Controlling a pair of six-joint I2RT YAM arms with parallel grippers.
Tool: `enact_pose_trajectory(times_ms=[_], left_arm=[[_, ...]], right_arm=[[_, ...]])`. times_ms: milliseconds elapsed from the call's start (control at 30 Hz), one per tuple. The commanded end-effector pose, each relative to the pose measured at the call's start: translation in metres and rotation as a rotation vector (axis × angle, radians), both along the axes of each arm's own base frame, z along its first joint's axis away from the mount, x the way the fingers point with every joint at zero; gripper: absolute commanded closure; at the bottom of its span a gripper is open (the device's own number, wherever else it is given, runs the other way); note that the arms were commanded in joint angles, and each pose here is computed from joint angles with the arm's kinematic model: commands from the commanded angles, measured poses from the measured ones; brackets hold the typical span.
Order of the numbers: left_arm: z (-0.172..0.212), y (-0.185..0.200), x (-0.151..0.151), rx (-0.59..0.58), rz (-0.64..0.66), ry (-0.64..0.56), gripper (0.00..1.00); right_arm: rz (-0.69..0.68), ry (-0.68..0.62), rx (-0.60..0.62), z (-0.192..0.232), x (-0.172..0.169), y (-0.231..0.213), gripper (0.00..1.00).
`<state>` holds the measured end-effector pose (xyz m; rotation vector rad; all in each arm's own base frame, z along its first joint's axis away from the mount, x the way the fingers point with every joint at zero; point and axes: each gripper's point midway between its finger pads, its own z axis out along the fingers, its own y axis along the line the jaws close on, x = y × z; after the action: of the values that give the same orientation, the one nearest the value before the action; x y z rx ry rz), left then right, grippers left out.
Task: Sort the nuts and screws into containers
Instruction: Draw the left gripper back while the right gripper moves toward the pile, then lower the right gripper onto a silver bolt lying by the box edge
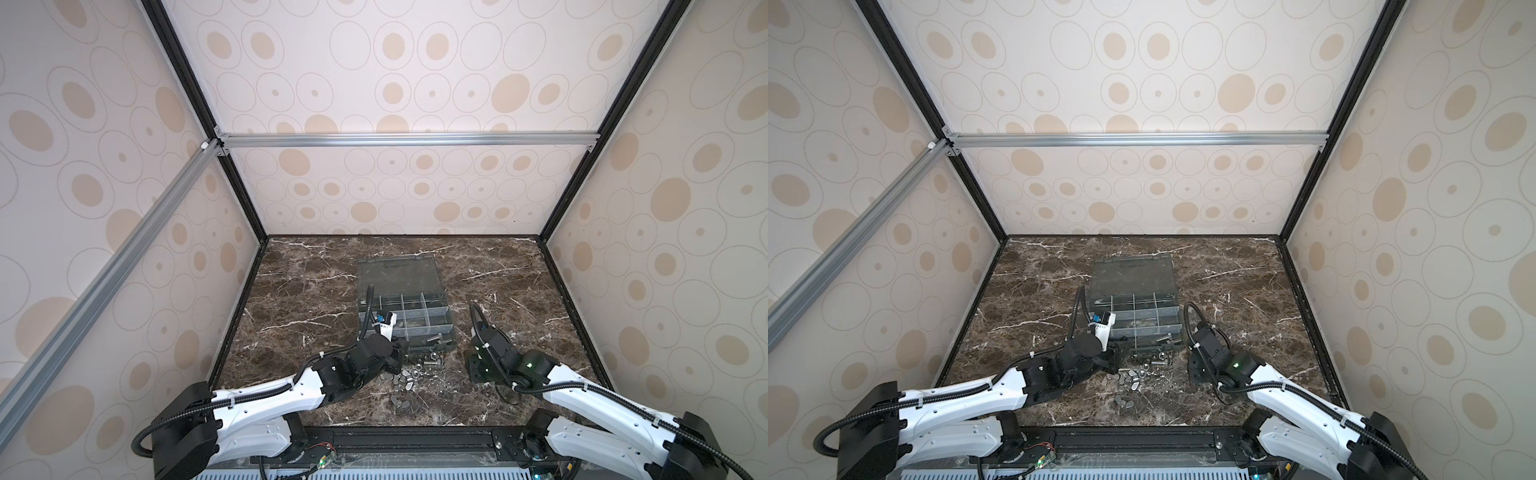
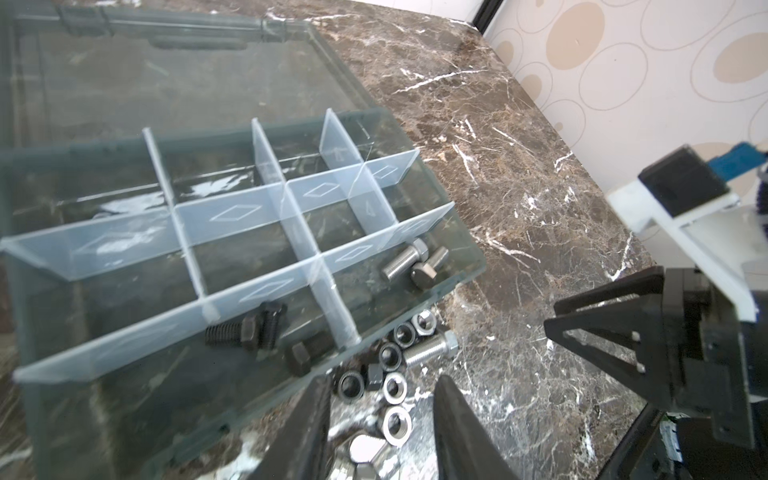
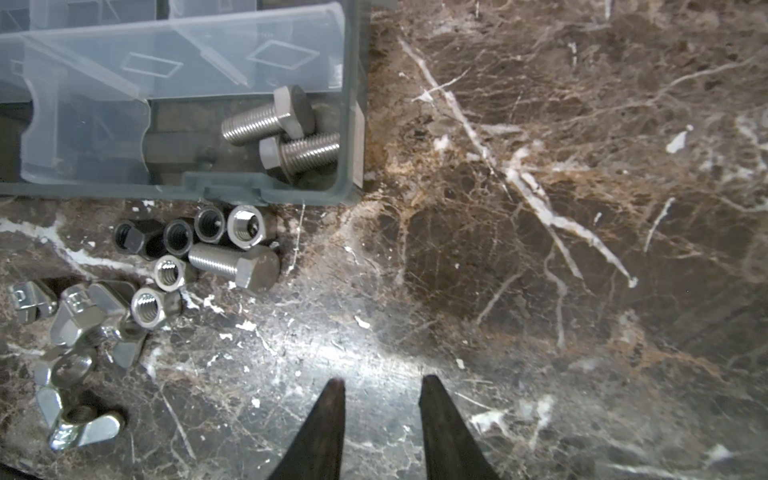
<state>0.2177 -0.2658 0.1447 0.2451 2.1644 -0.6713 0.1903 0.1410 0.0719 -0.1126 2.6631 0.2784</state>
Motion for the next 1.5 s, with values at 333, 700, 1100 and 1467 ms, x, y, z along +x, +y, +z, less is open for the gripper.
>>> enact_pose_trajectory(times_ms=[333,700,1100,1467], left_arm=[[0.010,0.033,-0.004,-0.119,0.129,-0.008,0.58],[0.005,0.033,-0.006,-0.140,0.134,0.015,0.58],[0.008,0.031,-0.007,-0.163,0.123,0.011,0.57],[0.008,0.030,-0.009,-0.169,0.118,0.011,0.57]], right_arm=[[0.105,0.078,0.067,-0.009,0.006,0.038,0.65],[0.164,0.089,0.061,-0.009,0.008,0.060,0.50],[0.217,0.083,0.041,-0.014,0.015,0.091,0.38],[0.233,0.096,-0.043,-0.027,0.021,0.100,0.36]])
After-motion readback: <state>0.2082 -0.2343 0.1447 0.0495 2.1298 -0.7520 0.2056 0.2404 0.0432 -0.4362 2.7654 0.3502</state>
